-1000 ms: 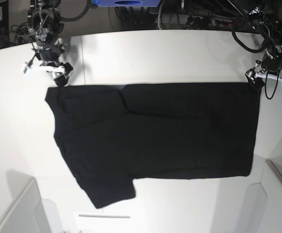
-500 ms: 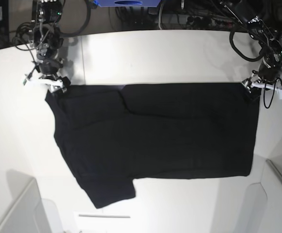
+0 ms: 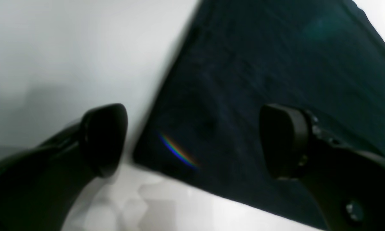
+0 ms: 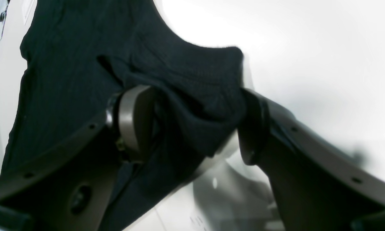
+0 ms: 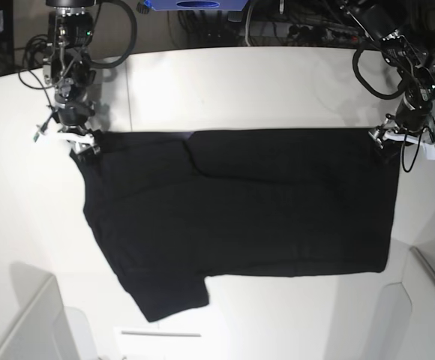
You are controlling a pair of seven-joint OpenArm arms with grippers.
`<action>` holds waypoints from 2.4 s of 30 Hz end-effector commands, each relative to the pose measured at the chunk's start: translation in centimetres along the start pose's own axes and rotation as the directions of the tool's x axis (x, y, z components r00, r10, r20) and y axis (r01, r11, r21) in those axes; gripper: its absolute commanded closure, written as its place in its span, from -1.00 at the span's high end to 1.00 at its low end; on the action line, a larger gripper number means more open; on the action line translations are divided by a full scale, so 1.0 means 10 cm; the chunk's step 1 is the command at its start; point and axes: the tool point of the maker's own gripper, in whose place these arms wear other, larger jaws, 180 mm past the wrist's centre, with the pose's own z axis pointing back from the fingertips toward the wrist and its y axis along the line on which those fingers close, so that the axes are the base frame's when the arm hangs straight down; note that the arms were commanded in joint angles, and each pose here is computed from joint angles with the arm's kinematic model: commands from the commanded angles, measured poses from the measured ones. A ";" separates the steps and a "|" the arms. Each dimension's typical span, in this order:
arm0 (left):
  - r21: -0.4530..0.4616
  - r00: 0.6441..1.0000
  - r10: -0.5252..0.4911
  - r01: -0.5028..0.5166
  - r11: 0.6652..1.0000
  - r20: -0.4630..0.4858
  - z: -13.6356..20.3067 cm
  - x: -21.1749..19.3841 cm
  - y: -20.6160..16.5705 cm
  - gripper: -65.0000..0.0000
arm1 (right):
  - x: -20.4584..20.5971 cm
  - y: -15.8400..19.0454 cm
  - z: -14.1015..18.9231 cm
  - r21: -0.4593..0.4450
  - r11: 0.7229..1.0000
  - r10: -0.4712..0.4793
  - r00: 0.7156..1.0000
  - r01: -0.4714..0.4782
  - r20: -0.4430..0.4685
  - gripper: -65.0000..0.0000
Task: Fold the T-shirt properly
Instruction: 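Pull both held corners back toward the collar, flattening the shirt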
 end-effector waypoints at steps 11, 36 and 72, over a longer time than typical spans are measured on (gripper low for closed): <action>0.006 0.998 -0.014 0.015 1.000 -0.063 -0.02 -0.13 -0.01 -0.08 | -0.15 -0.18 0.01 -0.064 0.998 -0.017 0.997 0.012 -0.069 -0.08; 0.114 0.977 -0.180 0.193 0.975 -0.117 0.34 -0.21 0.31 -1.00 | -0.03 -0.16 0.29 -0.032 0.999 0.037 0.998 -0.038 -0.043 -1.00; 0.086 0.900 -0.323 0.361 0.929 -0.292 1.02 -0.94 0.34 -1.00 | -0.02 -0.95 1.01 -0.192 0.975 0.100 0.992 -0.112 -0.072 -1.00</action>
